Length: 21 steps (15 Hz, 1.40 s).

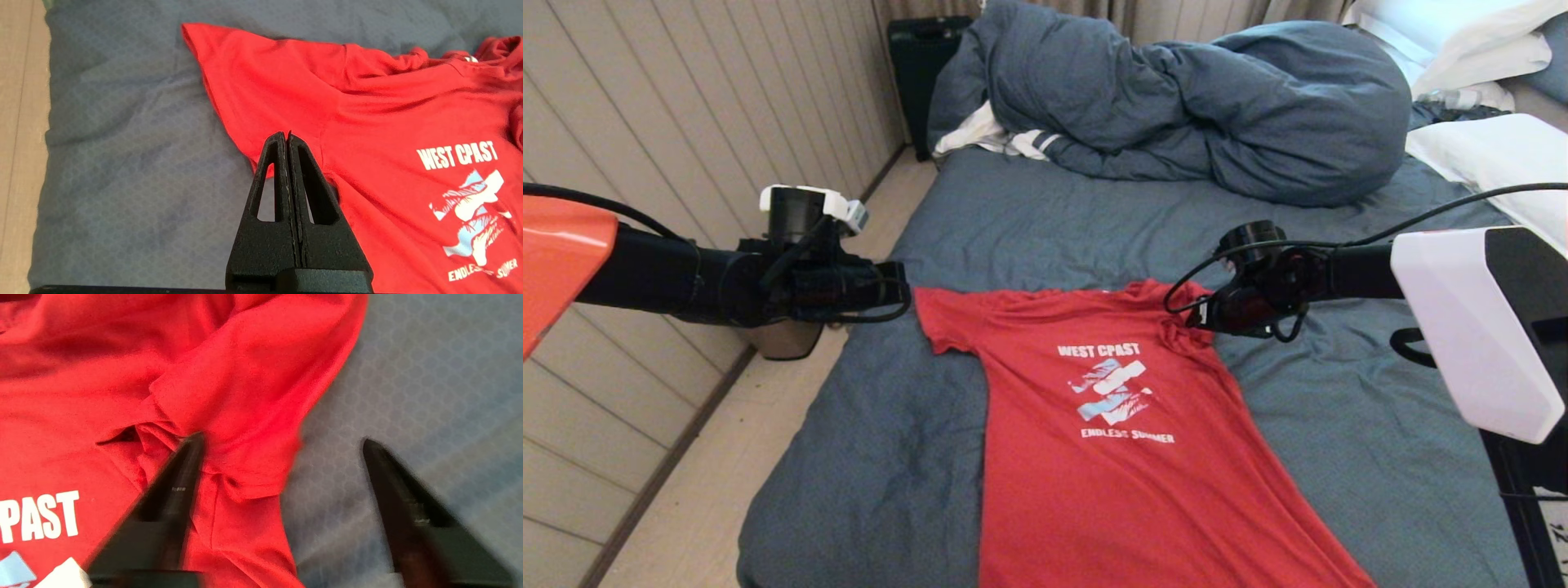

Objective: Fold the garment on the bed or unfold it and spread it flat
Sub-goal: Fold the red T-shirt

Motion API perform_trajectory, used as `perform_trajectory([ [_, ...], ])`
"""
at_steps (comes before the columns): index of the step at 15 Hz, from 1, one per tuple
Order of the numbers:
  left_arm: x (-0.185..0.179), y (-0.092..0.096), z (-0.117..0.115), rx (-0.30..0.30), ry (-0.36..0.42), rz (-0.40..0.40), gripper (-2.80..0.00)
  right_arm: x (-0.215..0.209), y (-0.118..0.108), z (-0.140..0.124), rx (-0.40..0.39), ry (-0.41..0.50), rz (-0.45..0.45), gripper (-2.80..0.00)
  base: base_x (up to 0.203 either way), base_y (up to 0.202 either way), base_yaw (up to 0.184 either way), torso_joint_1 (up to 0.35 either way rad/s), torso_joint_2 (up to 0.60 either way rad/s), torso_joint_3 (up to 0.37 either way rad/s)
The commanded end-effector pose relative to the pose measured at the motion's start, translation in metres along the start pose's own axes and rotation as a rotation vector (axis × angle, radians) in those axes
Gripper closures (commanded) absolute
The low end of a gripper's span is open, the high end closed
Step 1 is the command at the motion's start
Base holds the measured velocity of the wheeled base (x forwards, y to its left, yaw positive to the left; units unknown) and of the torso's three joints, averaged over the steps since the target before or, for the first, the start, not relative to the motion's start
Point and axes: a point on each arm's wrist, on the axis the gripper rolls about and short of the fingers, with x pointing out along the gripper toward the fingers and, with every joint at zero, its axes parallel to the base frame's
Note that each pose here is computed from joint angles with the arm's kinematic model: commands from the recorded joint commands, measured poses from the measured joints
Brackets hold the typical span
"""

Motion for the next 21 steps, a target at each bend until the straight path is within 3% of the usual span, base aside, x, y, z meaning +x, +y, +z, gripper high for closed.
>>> perform_trajectory([
  [1,0.0,0.0,0.0,-0.002,0.0,-0.001,0.0,0.006,0.001,-0.003,0.002,0.004,0.005,0.0,0.0,0.0,0.0,0.0,0.0,0.0],
  [8,-0.002,0.0,0.001,-0.001,-0.004,-0.002,0.0,0.007,0.005,-0.004,0.029,0.015,0.061,0.0,0.0,0.0,0.0,0.0,0.0,0.0],
  [15,-0.002,0.0,0.001,-0.002,-0.004,-0.002,0.0,-0.037,0.012,0.025,0.039,-0.136,0.107,0.0,0.0,0.0,0.0,0.0,0.0,0.0],
  [21,-0.002,0.0,0.001,-0.001,-0.006,-0.002,0.0,-0.035,0.021,0.021,0.023,-0.129,0.12,0.0,-0.013,0.0,0.0,0.0,0.0,0.0],
])
